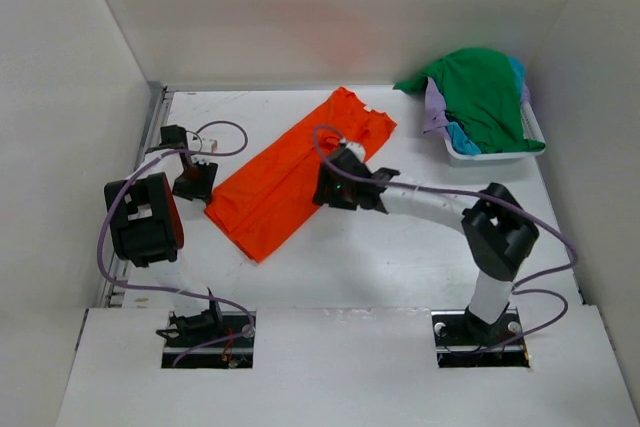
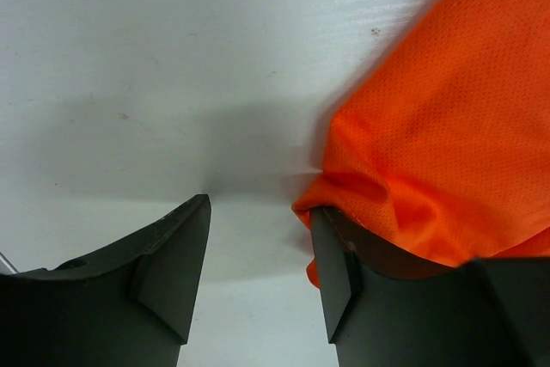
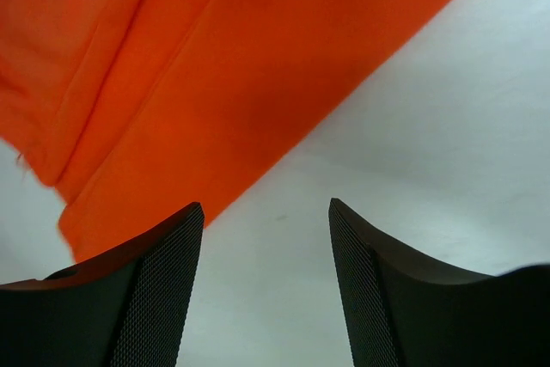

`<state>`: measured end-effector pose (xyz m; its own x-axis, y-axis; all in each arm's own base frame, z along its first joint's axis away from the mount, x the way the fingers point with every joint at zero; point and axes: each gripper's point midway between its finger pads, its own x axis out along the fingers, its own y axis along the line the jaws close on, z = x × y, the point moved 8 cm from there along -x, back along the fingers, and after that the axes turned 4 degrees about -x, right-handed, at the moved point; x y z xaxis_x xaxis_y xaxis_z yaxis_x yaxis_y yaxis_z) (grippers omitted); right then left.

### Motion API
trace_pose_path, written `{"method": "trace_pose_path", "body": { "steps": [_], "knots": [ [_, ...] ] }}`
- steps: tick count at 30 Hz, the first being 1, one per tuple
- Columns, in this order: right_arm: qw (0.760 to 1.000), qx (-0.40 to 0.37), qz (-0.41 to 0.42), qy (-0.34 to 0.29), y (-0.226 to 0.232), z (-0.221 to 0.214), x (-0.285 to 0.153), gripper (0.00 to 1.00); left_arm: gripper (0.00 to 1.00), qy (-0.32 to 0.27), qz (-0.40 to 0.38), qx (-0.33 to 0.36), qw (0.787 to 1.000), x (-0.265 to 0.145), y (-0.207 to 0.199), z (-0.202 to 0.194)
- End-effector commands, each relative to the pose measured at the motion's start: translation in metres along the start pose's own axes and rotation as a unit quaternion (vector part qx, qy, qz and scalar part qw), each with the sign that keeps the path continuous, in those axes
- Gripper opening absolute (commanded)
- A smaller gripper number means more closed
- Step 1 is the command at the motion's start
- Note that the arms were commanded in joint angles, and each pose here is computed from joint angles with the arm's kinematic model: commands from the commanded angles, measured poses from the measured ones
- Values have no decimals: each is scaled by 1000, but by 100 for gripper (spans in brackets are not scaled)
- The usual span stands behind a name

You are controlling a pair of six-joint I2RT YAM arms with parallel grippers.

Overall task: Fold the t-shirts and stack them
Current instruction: Rotate the tshirt 90 degrees

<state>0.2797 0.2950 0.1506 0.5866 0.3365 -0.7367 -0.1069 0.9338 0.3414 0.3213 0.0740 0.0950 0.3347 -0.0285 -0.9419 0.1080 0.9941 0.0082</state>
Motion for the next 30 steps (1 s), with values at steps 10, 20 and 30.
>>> {"method": "trace_pose_path", "body": {
  "steps": [10,20,30],
  "knots": [
    [976,195,35,91,127,-113,7,63,46,-36,-14,-7,999,-26,-9,-38],
    [948,287,-37,130,113,-168,24,59,47,-61,-16,9,998,-51,-17,-59],
    [937,323,-61,117,72,-174,21,0,52,-113,0,34,993,-91,-12,-56]
  ]
}}
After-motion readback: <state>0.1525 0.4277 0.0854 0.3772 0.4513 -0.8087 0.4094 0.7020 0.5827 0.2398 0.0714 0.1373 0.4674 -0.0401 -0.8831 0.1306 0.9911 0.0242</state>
